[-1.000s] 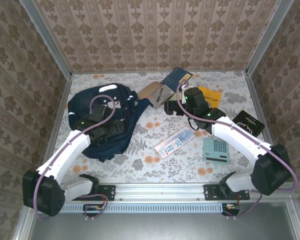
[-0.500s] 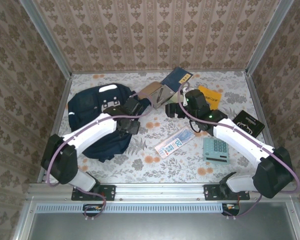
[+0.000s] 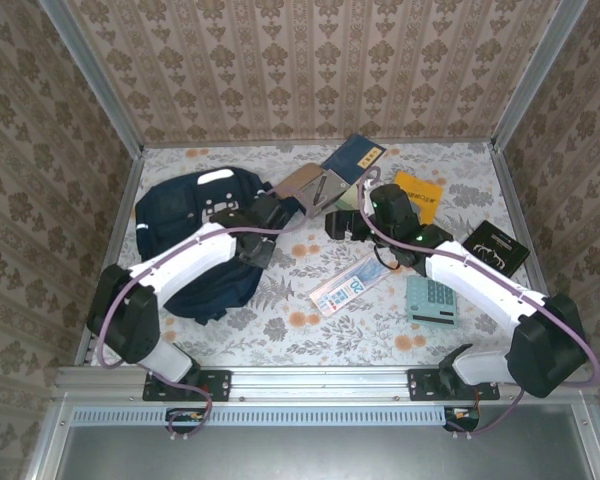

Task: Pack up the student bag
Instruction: Unzip the student bag at the middle-left of the table.

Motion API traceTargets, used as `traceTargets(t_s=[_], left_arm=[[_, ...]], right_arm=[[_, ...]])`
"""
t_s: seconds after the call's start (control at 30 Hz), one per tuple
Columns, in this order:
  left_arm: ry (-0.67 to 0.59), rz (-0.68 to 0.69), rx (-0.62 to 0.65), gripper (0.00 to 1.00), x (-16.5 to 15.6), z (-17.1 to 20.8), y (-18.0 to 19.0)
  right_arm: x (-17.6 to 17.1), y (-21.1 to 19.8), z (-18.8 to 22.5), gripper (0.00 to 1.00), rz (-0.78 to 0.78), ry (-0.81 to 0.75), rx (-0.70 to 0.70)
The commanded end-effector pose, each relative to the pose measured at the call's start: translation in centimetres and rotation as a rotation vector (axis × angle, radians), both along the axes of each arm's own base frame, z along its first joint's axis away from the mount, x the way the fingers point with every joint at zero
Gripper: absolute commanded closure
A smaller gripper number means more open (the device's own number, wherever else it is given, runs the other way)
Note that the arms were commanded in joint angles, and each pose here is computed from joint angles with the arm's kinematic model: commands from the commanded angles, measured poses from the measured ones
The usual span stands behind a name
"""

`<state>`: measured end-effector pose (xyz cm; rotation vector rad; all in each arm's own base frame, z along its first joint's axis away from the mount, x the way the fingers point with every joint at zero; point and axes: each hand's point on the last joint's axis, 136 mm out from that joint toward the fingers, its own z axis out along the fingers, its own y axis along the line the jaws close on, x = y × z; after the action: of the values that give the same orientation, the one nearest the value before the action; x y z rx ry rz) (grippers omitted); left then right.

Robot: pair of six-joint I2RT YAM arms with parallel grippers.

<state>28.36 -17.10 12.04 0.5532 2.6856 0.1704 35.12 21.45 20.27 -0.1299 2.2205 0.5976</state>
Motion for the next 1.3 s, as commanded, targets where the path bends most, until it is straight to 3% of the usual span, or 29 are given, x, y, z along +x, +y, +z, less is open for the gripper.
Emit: traceTargets(t_s=[0.0,0.2,0.4,0.73,1.0,1.27], left_arm=[[-0.107,0.0,-0.038,1.0,0.6,5.0,0.9],[-0.166,-0.031,-0.142,1.0,-0.6,9.2,0.9],[-0.189,-0.028,-0.215,1.0,-1.5,11.4,1.7],[-0.199,-0.041,-0.265,1.0,-2.9,12.8,2.2],[-0.209,-0.04,-0.282,1.0,-3.1,13.5,2.2],[-0.213,-0.025,-0.282,1.0,-3.1,13.5,2.4]], right_arm=[[0.3,2.7,1.3,0.06,0.087,-0.026,0.119],[0.8,7.5,1.2,0.35,0.259,0.024,0.202],[0.5,13.6,1.7,0.51,0.444,-0.02,0.26],[2.8,19.3,-1.8,0.51,0.582,0.079,0.363],[4.8,19.7,-4.0,0.53,0.581,0.129,0.424],[4.2,20.6,-4.5,0.53,0.673,0.181,0.491]])
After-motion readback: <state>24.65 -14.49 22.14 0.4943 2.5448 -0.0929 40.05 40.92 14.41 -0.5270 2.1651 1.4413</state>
